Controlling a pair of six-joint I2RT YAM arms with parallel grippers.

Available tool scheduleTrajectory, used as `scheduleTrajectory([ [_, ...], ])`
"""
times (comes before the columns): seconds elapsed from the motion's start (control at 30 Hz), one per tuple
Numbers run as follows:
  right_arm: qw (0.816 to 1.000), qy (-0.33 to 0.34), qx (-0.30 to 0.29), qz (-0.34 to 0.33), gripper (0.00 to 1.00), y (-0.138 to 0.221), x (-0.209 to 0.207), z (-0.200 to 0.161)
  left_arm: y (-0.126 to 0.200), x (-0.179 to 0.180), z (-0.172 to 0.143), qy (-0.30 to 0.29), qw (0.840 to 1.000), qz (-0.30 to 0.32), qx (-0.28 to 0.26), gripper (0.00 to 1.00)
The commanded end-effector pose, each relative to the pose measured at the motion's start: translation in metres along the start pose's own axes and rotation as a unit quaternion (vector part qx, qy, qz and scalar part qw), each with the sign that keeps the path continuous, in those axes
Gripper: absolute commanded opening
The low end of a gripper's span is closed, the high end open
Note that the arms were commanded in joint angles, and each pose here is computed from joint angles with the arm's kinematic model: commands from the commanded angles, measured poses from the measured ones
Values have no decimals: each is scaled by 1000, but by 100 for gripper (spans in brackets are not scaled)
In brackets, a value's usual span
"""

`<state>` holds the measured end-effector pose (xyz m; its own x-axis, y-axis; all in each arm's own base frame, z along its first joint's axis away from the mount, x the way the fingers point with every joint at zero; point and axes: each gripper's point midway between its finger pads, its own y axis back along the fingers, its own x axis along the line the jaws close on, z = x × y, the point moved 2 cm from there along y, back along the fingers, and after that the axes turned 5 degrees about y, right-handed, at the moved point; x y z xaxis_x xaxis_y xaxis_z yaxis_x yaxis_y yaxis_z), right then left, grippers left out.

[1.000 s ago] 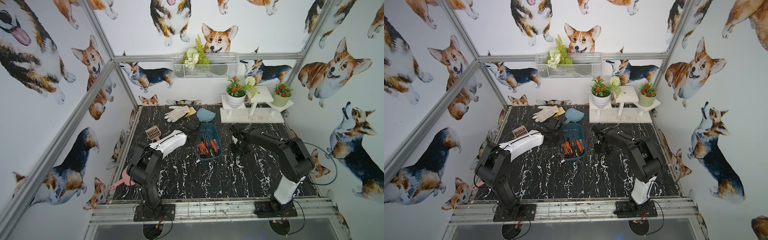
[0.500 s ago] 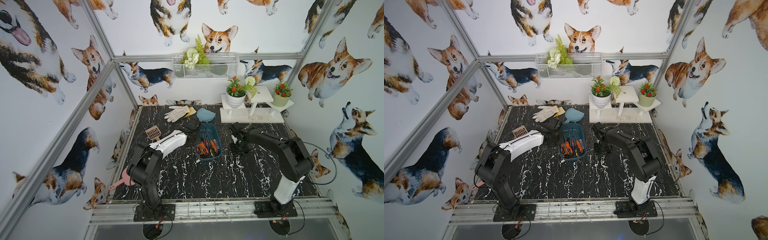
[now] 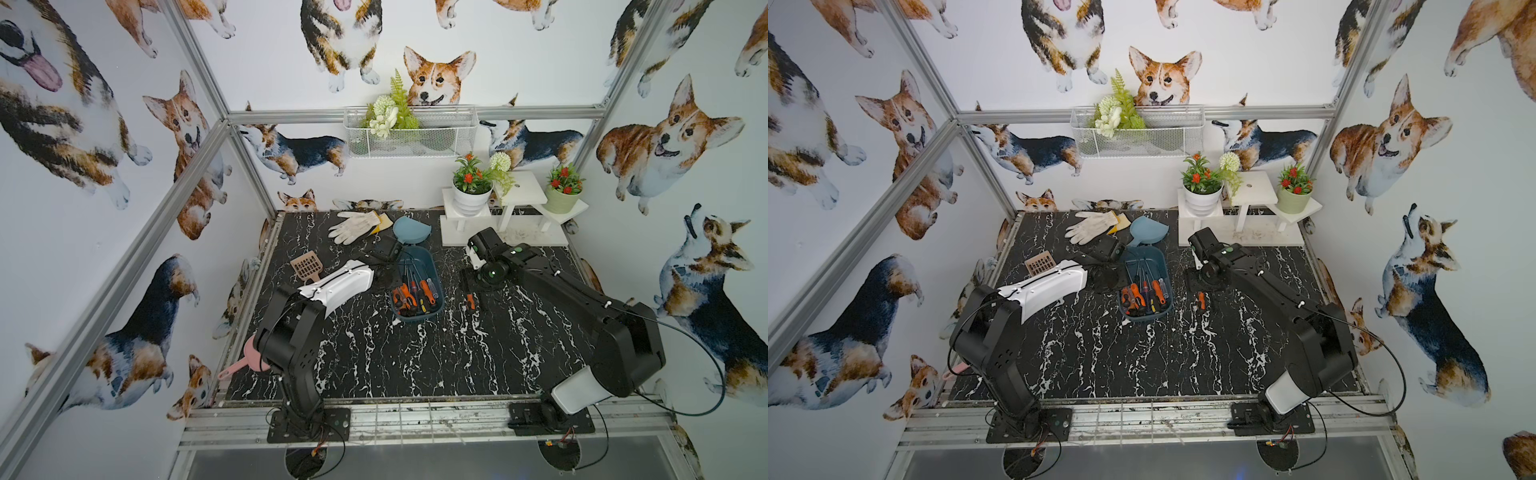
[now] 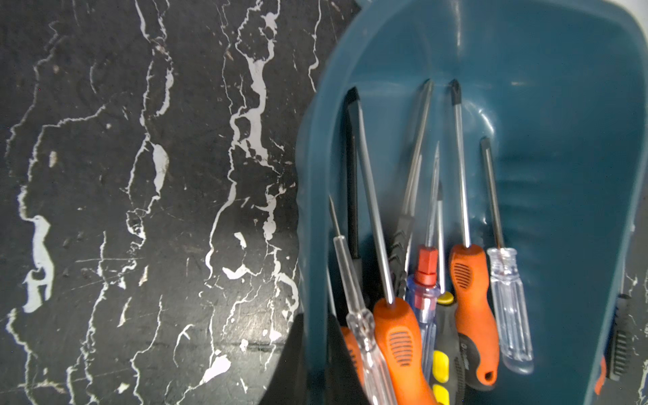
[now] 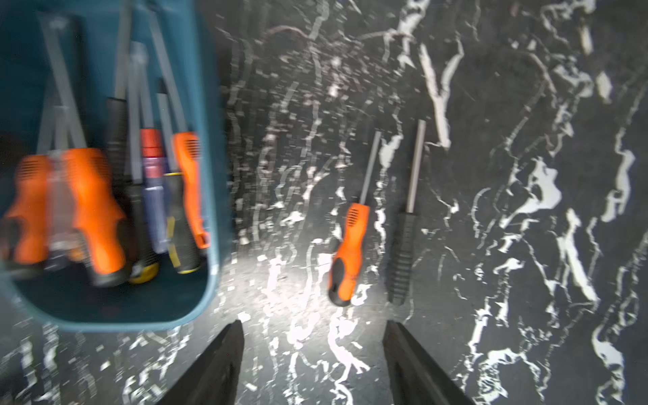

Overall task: Take out the screwdriver from the storage box
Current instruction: Place the screwdriver at the center of the board, then pick up the screwdriver from the storage box.

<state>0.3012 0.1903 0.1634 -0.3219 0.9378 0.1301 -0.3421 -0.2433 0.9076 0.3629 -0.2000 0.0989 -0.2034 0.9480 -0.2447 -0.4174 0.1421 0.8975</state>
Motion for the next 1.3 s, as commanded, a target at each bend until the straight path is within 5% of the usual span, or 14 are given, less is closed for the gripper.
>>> scheduleTrajectory([
  [0.0, 997, 19, -32, 64, 72, 10, 27, 14, 1, -10, 4, 5, 1000, -23, -6, 0],
  [0.6, 980, 113, 18, 164, 76, -33, 114, 5, 1, -10, 1, 4, 1000, -27, -1, 0],
  [1.27, 978, 154, 73, 121, 75, -98, 144, -16, 2, -9, -1, -4, 1000, -28, 2, 0],
])
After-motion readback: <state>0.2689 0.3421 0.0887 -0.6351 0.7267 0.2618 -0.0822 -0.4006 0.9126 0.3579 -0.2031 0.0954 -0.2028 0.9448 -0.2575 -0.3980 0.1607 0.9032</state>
